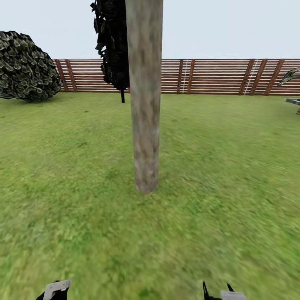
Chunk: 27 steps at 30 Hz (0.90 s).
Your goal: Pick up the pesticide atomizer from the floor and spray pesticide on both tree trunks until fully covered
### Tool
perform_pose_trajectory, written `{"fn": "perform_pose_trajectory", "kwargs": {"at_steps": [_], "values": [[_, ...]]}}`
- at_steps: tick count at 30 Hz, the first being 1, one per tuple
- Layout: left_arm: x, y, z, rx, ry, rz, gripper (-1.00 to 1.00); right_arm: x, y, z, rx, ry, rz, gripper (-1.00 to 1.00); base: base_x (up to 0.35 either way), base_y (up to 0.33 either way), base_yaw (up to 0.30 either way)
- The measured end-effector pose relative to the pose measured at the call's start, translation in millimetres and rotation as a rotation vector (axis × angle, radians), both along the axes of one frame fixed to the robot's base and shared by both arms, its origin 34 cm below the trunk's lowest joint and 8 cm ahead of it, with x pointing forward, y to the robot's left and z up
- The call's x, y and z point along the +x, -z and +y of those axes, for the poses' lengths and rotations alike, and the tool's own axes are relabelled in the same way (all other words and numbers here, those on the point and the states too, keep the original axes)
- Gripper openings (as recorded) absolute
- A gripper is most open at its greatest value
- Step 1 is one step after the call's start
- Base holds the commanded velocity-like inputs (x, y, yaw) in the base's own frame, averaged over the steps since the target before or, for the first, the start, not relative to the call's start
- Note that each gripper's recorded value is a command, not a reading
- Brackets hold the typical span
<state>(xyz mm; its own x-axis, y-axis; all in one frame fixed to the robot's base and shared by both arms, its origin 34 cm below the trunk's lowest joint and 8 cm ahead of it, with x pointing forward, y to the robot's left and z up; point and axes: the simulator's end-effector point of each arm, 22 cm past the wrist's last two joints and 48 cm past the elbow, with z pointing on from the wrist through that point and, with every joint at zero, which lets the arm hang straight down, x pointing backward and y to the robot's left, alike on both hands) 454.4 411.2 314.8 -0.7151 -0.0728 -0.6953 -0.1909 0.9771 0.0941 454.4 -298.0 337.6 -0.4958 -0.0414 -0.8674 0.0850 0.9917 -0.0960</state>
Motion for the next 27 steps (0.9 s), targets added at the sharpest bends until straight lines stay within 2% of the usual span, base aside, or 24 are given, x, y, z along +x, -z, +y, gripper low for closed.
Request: {"fn": "perform_pose_trajectory", "kwargs": {"at_steps": [9, 13, 14, 16, 20, 21, 22, 23, 24, 25, 26, 27], "values": [[-1, 0, 2, 0.001, 0.000, 0.001, -1.00, 1, -1, -3, -0.003, 0.002, -0.001, 1.00, 0.280, -0.160, 0.000], [3, -2, 1, 0.002, 0.016, -0.004, -1.00, 5, -3, -5, -0.009, -0.009, -0.009, 1.00, 0.257, -0.134, 0.000], [5, -3, 1, 0.003, 0.020, -0.006, -1.00, 8, -5, -2, -0.012, -0.025, -0.016, 1.00, 0.244, -0.121, 0.000], [6, -4, 4, 0.006, 0.026, -0.006, -1.00, 19, -8, 11, -0.021, -0.098, -0.024, 1.00, 0.222, -0.103, 0.000], [12, -6, -2, -0.016, 0.077, -0.010, -1.00, 46, -11, 49, -0.093, -0.325, 0.009, 1.00, 0.076, -0.031, 0.000], [32, -15, -10, -0.018, 0.195, -0.022, -1.00, 67, -12, 71, -0.168, -0.481, 0.073, 1.00, 0.008, -0.003, 0.000], [48, -23, -16, -0.009, 0.264, -0.035, -1.00, 88, -22, 82, -0.190, -0.547, 0.080, 1.00, 0.004, -0.002, 0.000], [62, -28, -29, 0.005, 0.365, -0.030, -1.00, 102, -31, 97, -0.178, -0.626, 0.101, 1.00, 0.002, -0.001, 0.000], [75, -30, -50, 0.014, 0.502, -0.004, -1.00, 115, -40, 113, -0.151, -0.710, 0.124, 1.00, 0.001, -0.001, 0.000], [80, -30, -66, 0.013, 0.603, 0.027, -1.00, 123, -47, 124, -0.130, -0.765, 0.140, 1.00, 0.000, 0.000, 0.000], [82, -28, -86, 0.001, 0.736, 0.088, -1.00, 132, -57, 137, -0.098, -0.837, 0.160, 1.00, 0.000, 0.000, 0.000], [81, -31, -109, -0.043, 0.907, 0.192, -1.00, 147, -77, 155, -0.054, -0.949, 0.177, 1.00, 0.000, 0.000, 0.000]]}}
